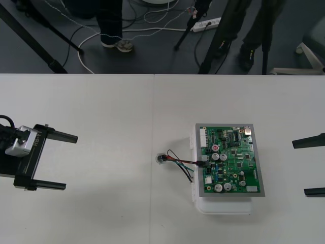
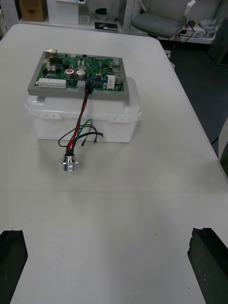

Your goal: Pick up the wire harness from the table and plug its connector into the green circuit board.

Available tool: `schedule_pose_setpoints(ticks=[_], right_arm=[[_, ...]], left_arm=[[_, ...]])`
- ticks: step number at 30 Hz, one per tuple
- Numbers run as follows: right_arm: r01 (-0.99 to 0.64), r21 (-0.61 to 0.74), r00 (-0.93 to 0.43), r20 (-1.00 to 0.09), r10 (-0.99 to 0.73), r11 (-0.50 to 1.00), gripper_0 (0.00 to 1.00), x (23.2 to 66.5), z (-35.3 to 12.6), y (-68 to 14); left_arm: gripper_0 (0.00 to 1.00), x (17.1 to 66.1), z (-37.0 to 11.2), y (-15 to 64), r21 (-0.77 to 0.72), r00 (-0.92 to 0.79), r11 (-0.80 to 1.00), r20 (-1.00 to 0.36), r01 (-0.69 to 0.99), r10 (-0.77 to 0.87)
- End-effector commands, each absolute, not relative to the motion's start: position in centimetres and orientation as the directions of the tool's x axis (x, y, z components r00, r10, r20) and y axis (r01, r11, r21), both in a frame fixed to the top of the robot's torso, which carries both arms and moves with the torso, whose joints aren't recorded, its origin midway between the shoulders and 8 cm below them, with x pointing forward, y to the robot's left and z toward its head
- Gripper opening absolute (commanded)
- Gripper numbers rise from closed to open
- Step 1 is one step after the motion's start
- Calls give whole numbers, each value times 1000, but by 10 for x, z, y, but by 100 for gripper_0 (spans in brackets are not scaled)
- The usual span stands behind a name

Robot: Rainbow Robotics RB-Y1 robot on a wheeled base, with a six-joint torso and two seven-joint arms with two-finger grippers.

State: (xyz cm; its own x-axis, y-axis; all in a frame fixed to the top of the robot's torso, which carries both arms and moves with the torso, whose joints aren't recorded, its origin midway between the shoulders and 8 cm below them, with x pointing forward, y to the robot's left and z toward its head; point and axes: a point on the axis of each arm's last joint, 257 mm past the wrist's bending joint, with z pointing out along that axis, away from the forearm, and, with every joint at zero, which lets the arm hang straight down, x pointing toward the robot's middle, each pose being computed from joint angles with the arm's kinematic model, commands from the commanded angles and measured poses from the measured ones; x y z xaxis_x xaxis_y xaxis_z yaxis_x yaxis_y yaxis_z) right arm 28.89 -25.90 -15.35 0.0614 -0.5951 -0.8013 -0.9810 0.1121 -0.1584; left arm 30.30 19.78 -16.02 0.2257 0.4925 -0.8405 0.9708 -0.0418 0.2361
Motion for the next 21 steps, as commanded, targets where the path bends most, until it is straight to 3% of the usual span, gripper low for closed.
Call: schedule_pose_setpoints(ticks=[1,21], right_arm=[[-980,-179,96,-811,-578,89,100,288,-151,-252],[-980,-179,96,-811,-578,89,100,288,-151,-252]], left_arm=[[100,305,-154,201,209,184,-5,-845,978,502],[100,305,-154,201,209,184,-5,-845,978,502]])
